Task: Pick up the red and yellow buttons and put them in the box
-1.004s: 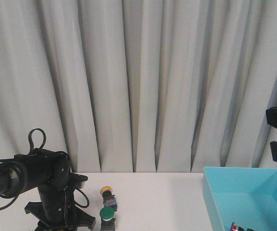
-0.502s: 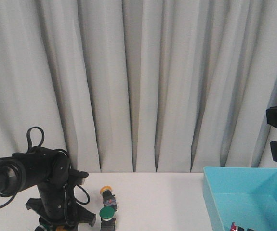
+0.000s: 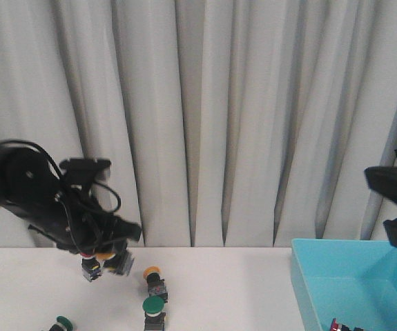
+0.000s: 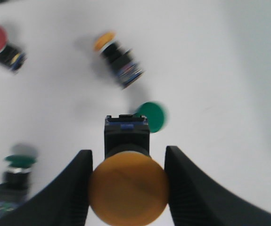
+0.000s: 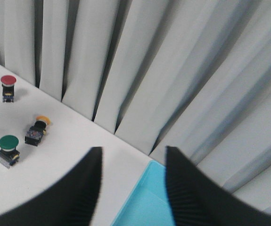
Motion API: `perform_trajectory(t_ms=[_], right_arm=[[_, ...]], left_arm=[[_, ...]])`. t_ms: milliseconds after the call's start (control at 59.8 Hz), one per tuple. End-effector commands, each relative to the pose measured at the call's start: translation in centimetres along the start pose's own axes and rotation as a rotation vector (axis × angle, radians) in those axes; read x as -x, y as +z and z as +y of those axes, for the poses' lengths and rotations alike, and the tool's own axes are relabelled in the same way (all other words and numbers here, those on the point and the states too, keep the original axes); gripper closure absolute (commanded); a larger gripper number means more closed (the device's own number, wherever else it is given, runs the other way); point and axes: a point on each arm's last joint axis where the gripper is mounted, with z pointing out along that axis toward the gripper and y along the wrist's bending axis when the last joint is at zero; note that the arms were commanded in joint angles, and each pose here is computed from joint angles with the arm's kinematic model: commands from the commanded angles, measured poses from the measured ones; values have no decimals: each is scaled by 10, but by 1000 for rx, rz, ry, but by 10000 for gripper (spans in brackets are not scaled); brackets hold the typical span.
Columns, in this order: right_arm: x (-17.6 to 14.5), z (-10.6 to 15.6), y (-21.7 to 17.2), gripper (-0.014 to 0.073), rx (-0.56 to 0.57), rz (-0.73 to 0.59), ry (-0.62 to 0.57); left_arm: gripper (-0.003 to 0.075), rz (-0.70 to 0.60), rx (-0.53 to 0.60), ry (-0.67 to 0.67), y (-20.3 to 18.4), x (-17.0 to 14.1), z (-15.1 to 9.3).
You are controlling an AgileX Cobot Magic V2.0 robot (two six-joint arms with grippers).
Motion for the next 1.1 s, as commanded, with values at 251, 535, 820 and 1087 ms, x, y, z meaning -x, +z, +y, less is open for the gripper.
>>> perform_trajectory(t_ms=[251, 535, 820, 1087], right_arm=[[10, 6, 24, -42, 31, -37, -82], [17, 54, 47, -5, 210, -78, -374], [19, 70, 60, 6, 246, -114, -489], [21, 70, 60, 6, 234, -138, -501]], left_arm=[[726, -353, -416, 14, -109, 16, -48], [726, -350, -732, -165, -130, 17, -68], [726, -330, -913, -87, -143, 12, -81], [724, -325, -923, -12, -144, 9, -83]])
